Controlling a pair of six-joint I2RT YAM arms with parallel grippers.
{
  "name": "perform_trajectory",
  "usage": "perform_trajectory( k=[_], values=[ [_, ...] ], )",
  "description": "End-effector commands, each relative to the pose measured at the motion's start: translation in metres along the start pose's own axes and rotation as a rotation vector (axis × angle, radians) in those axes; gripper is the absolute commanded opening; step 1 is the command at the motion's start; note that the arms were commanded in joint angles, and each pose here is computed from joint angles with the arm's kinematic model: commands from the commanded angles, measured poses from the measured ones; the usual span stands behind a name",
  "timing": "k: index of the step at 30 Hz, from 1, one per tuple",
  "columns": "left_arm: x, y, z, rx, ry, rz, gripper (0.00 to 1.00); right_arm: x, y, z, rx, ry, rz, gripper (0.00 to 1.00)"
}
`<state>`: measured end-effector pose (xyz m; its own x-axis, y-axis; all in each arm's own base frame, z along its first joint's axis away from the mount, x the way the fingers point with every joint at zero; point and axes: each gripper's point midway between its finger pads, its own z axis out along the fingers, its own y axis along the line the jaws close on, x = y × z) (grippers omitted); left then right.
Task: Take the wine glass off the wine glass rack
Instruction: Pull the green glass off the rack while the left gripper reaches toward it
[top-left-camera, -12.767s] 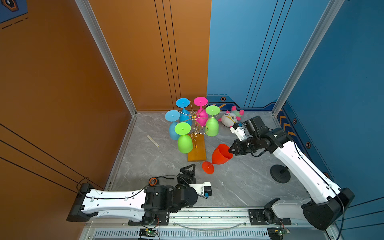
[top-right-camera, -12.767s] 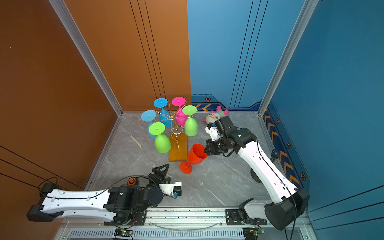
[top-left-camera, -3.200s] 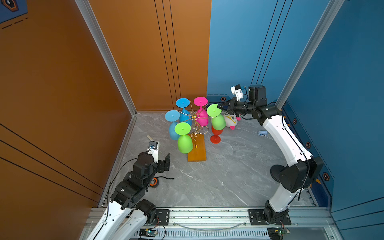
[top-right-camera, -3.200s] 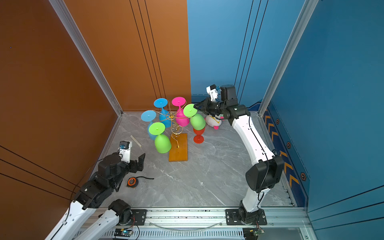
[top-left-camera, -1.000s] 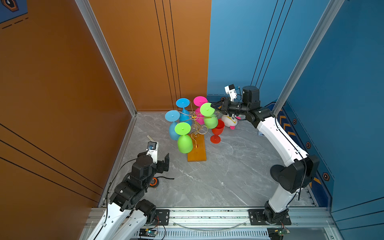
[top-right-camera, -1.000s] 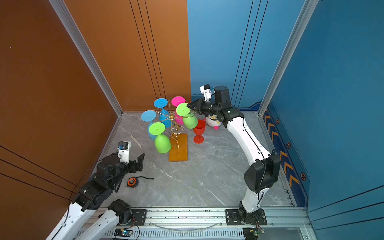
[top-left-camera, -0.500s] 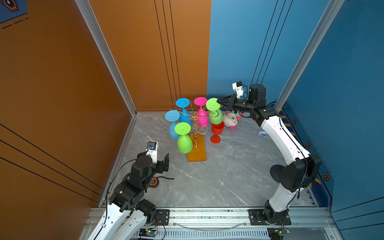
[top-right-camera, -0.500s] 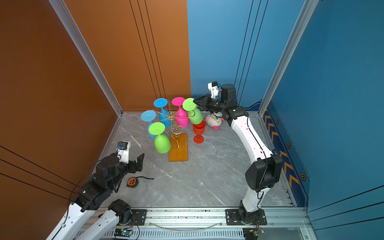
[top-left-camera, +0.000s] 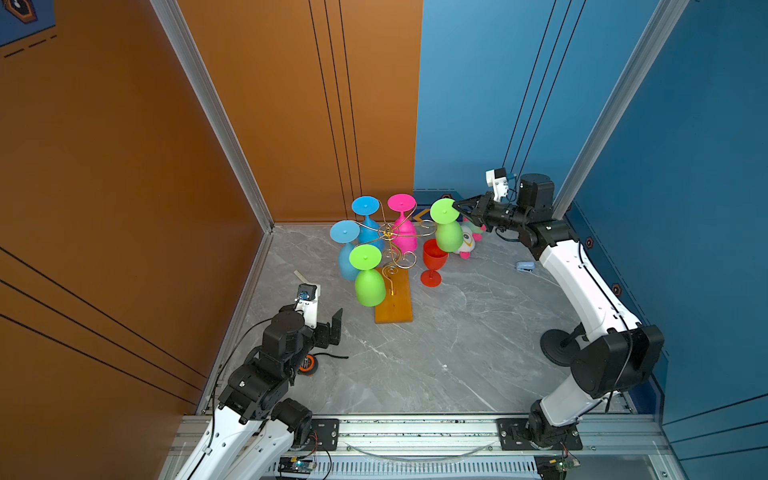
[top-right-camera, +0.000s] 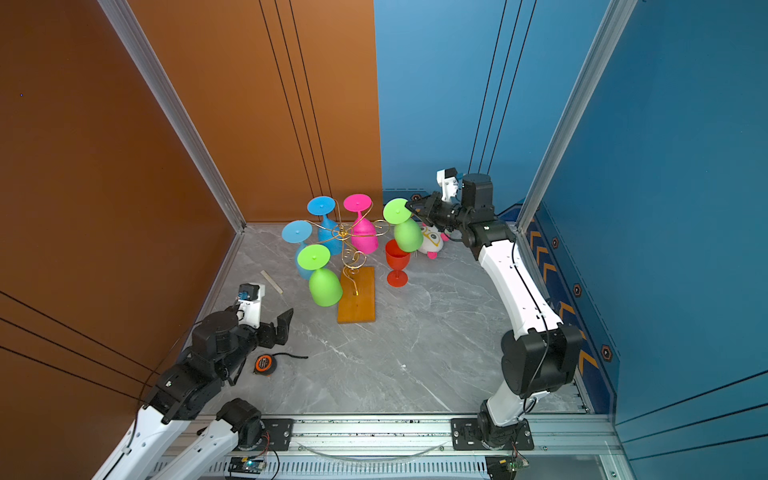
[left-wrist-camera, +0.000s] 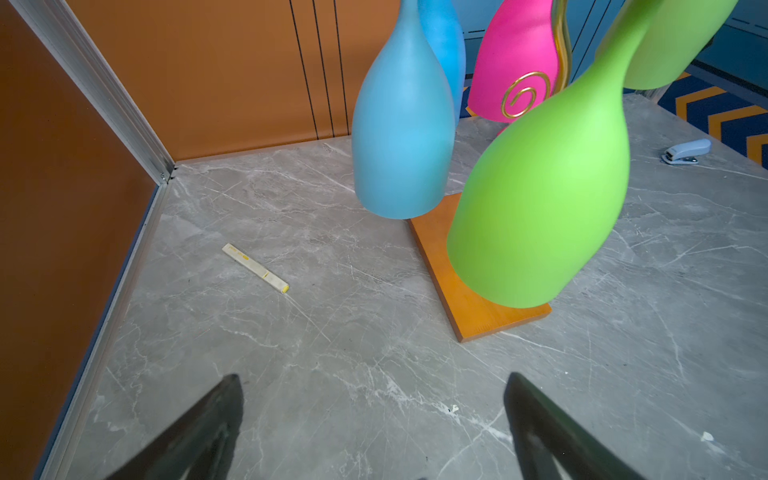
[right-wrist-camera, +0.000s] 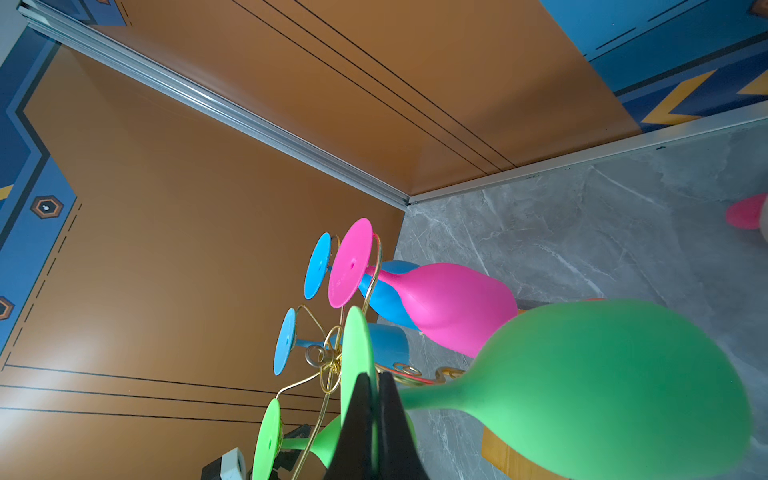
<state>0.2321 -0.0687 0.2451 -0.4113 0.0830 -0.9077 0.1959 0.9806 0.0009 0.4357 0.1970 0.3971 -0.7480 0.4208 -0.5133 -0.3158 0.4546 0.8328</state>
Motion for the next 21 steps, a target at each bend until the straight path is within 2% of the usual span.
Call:
perform_trajectory(
  k=[1,7,12,21],
  values=[
    [0.004,-0.011,-0.002,0.075,0.012,-0.028,0.98,0.002,0.022,-0.024,-0.049,-0.016,-0.053,0.0],
    [-0.002,-0.031,-0.019,0.204,0.04,-0.062,0.98,0.018,0.02,-0.047,-0.007,-0.019,-0.078,0.0],
    [-0.012,-0.059,-0.033,0.378,0.053,-0.135,0.98,0.046,0.007,-0.062,0.094,0.02,-0.138,0.0],
    [-0.014,-0.09,-0.057,0.591,0.086,-0.26,0.99,0.102,-0.005,-0.079,0.142,0.117,-0.218,0.0]
  ],
)
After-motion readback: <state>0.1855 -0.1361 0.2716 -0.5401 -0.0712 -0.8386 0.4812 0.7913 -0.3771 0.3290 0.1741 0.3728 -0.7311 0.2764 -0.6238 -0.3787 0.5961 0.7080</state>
